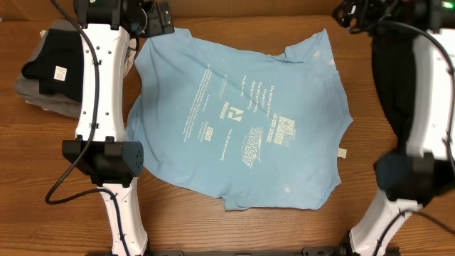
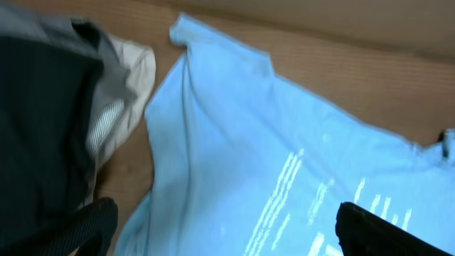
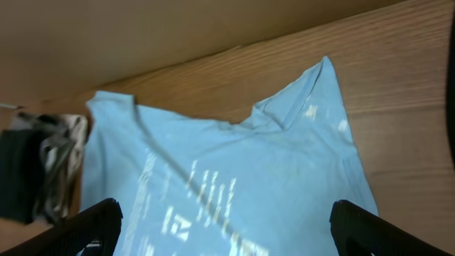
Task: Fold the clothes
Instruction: 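Move both grippers inward over the T-shirt's left and right sides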
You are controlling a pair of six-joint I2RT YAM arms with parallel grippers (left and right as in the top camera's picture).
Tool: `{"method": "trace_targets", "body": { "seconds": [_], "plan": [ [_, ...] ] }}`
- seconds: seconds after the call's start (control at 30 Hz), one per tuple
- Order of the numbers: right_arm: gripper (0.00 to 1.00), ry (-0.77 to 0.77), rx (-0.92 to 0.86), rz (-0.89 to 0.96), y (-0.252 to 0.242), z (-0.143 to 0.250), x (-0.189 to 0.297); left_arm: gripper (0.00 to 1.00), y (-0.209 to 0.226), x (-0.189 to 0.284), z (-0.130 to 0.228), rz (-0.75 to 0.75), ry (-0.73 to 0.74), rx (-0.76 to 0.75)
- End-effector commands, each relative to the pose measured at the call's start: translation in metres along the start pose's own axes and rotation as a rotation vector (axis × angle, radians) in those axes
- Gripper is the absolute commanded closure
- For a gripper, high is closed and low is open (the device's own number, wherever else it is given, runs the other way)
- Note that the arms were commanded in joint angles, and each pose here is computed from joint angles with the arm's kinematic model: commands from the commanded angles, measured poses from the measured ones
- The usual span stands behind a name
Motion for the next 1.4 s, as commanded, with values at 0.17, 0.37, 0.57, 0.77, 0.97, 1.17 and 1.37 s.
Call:
{"method": "trace_targets", "body": {
  "seconds": [0.17,0.37,0.57,0.77,0.97,1.17,1.37],
  "plan": [
    [0.03,-0.076,0.038,-0.019,0.047,0.035,0.109,0.0,0.007,0.068,0.019,0.002,0.02,-0.031],
    [0.03,-0.071,0.034,-0.007,0.065,0.07,0.159,0.0,0.015,0.128,0.042,0.017,0.019,-0.036],
    [0.01,-0.153,0.049,-0.015,0.083,0.1,0.207,0.0,0.014,0.178,0.061,0.072,-0.043,-0.067],
    [0.0,-0.175,0.051,-0.009,0.091,0.144,0.233,0.0,0.012,0.22,0.085,0.129,-0.101,-0.102],
    [0.0,-0.027,-0.011,0.004,0.076,0.181,0.205,0.0,0.017,0.211,0.113,0.057,-0.005,-0.093],
    [0.0,0.134,-0.08,0.017,0.049,0.199,0.145,0.0,0.029,0.156,0.129,-0.136,0.131,-0.039],
    [0.0,0.273,-0.167,0.049,0.01,0.217,0.06,0.0,0.03,0.071,0.146,-0.169,0.201,-0.041]
  ]
}}
Point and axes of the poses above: each gripper's point midway between its finger pads, its own x axis back along the fingers, its own y axis along the line the jaws close on, z = x × y, the point moved 10 cm from there along x, back along the fingers, and after that the axes turned 6 degrees about x, right-handed, at the moved point
